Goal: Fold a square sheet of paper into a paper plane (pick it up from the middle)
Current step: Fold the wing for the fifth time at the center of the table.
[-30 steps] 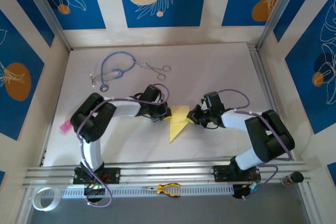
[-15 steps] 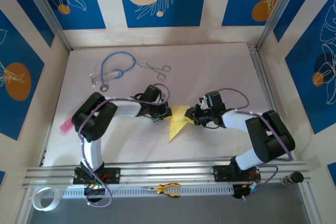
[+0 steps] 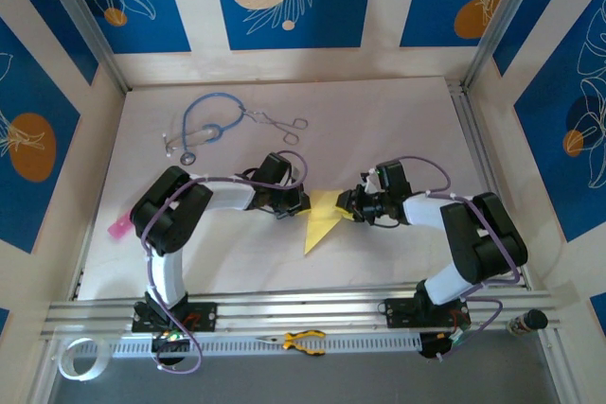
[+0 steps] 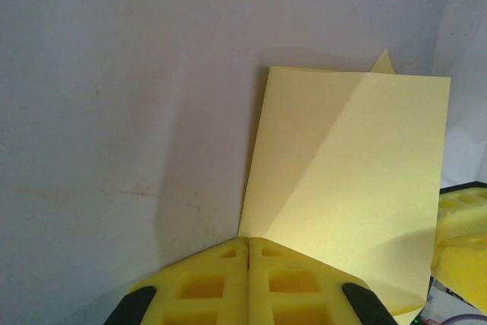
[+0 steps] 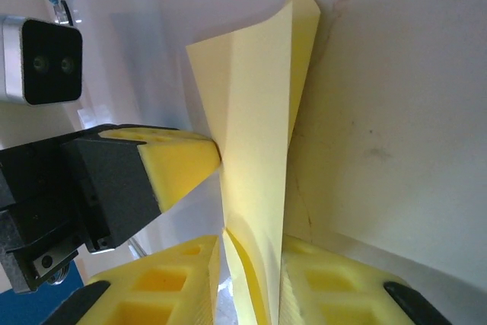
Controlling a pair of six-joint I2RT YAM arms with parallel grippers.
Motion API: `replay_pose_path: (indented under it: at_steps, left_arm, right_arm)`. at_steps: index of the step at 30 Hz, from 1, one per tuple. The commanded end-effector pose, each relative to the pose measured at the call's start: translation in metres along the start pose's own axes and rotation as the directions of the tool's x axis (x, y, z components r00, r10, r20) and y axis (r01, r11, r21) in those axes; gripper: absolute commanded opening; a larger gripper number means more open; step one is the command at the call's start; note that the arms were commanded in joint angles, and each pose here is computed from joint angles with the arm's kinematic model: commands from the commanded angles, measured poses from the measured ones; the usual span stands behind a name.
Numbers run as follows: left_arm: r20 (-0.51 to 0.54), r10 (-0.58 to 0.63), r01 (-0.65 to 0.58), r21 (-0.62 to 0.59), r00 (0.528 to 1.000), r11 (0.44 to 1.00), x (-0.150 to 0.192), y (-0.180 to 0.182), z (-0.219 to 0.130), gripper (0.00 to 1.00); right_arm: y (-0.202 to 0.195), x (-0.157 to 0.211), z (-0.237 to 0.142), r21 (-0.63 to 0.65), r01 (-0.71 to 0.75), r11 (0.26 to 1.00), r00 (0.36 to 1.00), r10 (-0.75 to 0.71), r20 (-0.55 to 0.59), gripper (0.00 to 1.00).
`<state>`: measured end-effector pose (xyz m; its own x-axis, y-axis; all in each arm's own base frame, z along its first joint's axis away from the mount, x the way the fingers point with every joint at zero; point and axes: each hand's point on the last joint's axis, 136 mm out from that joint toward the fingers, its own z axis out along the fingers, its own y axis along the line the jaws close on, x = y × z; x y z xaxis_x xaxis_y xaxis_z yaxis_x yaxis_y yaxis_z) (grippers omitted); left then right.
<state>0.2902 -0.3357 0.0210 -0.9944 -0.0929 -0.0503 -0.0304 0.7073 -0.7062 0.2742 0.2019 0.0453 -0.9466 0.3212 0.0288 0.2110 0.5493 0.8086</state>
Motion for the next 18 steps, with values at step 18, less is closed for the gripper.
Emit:
replay_pose_path:
  at_steps: [18]
  left_arm:
    - [-0.043,-0.006,0.004,-0.047,0.999,0.999,0.007,0.015,0.009,0.00]
  right_arm:
    - [-0.004,-0.005,0.010,-0.012,0.021,1.000,0.996,-0.022,-0.084,0.17]
